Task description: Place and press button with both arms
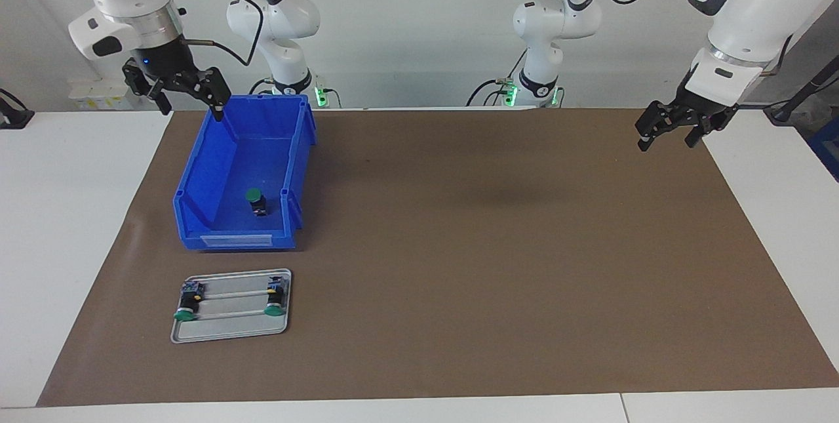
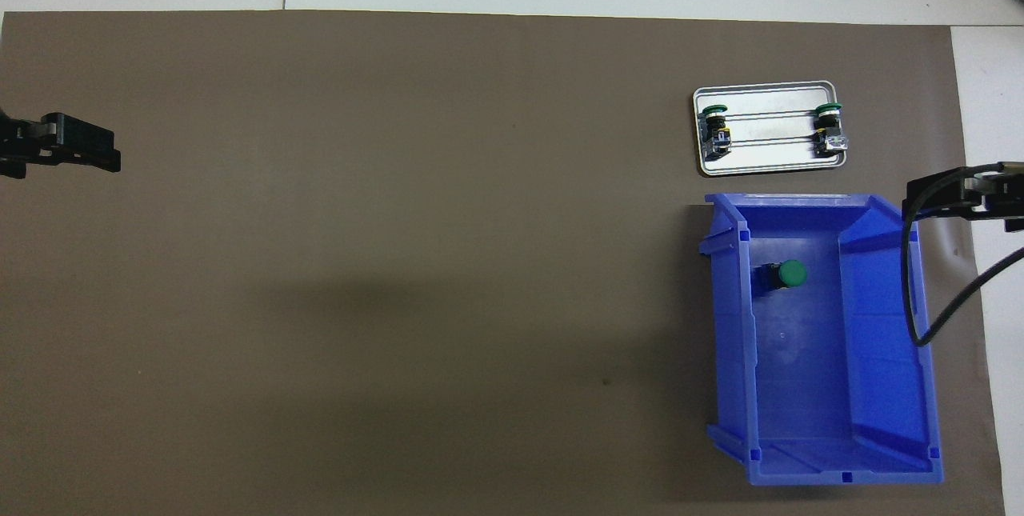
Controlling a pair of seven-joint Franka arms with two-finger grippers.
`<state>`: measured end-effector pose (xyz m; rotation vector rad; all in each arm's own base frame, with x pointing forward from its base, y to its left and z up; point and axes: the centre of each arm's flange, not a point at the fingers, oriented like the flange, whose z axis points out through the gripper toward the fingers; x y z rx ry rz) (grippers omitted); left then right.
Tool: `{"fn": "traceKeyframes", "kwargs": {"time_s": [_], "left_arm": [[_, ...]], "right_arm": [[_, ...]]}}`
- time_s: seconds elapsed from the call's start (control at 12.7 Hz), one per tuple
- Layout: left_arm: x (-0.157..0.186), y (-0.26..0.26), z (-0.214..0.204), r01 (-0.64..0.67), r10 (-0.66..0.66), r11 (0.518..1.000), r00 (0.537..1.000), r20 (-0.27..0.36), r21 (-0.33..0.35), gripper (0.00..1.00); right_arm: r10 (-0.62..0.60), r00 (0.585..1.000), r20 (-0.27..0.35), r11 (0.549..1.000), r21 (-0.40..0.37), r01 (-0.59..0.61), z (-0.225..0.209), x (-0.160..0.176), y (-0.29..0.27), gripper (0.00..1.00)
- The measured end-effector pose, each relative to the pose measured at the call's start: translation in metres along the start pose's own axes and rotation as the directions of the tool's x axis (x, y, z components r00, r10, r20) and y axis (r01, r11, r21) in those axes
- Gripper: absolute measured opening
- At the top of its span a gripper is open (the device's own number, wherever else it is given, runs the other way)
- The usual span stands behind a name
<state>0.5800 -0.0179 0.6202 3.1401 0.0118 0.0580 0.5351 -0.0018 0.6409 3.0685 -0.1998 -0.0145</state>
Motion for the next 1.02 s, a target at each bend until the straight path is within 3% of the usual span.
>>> {"fn": "traceKeyframes", "kwargs": {"time_s": [0.32,1.02], "left_arm": [[0.0002,0.0002,0.0,0.0,0.0,1.0,1.0,-0.002,0.0,1.0],[0.0001,-0.0029,0.0025,0.005,-0.005,1.0,1.0,0.004,0.001,1.0]], "right_arm": [[-0.02,0.999,0.041,0.999,0.027,0.019,0.003,-0.0049,-0.0031,1.0],[-0.03,0.999,0.041,0.999,0.029,0.029,0.0017,-0.006,0.0,1.0]]}}
